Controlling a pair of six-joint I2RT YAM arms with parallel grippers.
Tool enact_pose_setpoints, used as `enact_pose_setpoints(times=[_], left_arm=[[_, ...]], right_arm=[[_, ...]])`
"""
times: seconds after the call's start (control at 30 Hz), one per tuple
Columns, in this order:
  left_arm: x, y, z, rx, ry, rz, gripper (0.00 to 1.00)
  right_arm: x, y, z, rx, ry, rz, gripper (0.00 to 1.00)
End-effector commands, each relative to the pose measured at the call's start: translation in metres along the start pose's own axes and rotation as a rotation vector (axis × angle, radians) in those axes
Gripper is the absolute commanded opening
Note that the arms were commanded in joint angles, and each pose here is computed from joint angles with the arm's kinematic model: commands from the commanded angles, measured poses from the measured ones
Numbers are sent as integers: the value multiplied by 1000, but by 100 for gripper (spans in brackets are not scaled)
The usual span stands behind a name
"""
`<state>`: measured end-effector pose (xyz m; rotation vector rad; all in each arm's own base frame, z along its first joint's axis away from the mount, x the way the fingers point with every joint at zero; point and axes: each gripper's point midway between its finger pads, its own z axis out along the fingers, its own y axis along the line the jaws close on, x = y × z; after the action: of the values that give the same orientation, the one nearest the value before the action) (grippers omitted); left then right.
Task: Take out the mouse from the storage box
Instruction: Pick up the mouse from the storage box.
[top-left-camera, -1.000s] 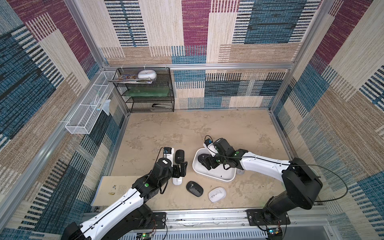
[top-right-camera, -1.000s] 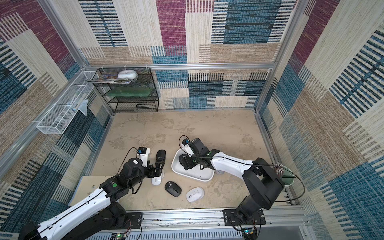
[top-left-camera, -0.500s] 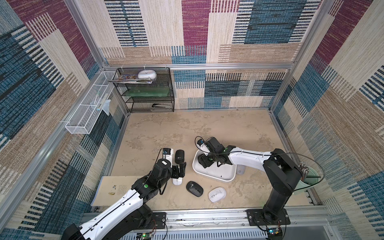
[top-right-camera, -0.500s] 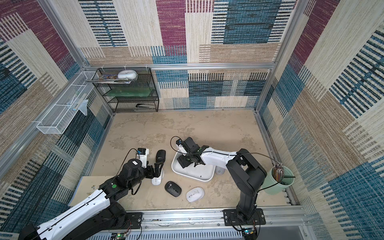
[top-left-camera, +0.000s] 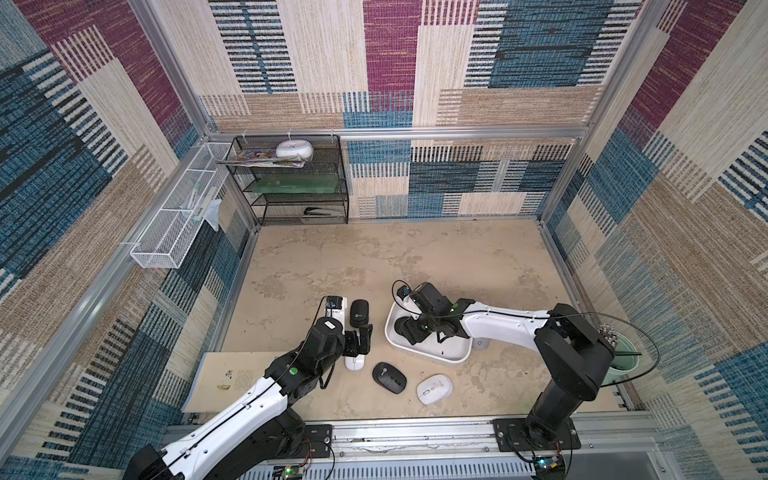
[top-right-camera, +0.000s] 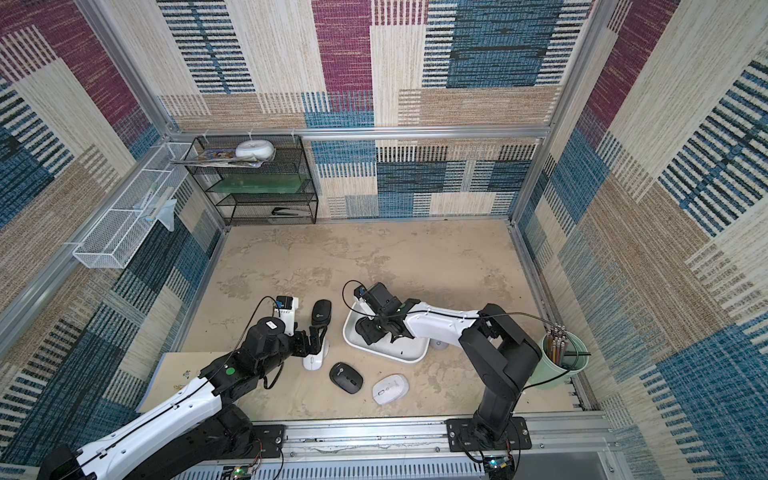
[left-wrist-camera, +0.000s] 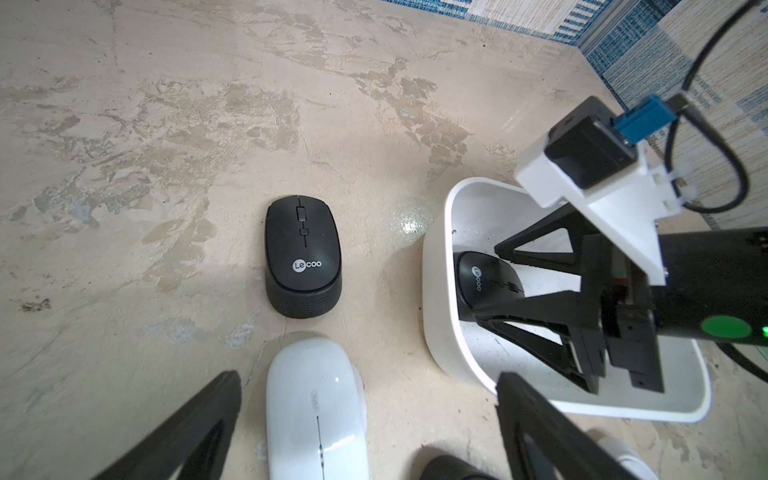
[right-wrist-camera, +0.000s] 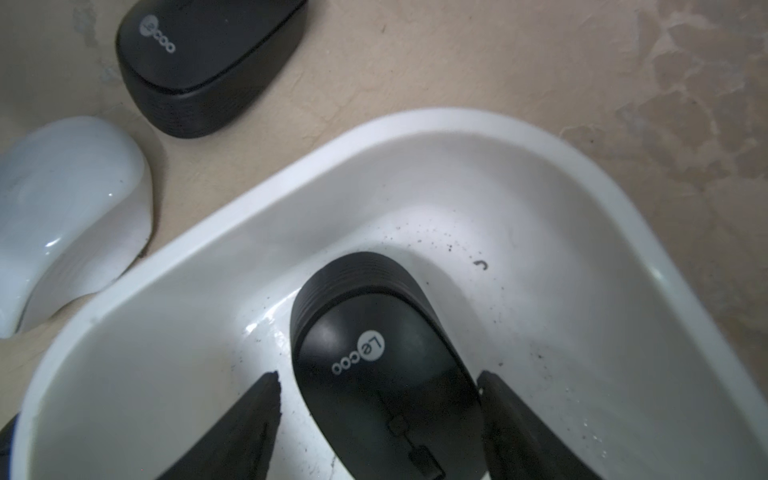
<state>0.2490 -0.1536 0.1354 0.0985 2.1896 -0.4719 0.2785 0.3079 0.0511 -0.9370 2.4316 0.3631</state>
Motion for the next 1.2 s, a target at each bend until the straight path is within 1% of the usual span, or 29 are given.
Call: enact_pose_setpoints(times=[0.0,0.03,0.13,0.37,0.6,0.8,1.03,1.17], left_arm=[[-6,-6,1,26,-22,-9,99],[-6,-6,0,28,-23,-9,99],[-6,-4,-1,18,-23,-6,99],[-6,-2,-2,11,-26,-6,99],[-7,-2,-1,7,-27,-5,99],[-8,-1,-1,0,-32,-6,99],[-9,-1,-1,1,-31,-4,99],[-8,-2,-1,4,-29,-7,99]], right_arm=[[-5,-3,-2,24,-4,-18,84],[-7,-3,-1,26,1,-35,86],[-3,-3,9,27,44,-74,87],[4,0,23,0,69,-107,86],[13,-2,29,11,95,-88,74],[16,-5,22,24,85,-61,61],[6,-4,5,28,37,-17,56],[-1,-5,-11,36,5,18,54]])
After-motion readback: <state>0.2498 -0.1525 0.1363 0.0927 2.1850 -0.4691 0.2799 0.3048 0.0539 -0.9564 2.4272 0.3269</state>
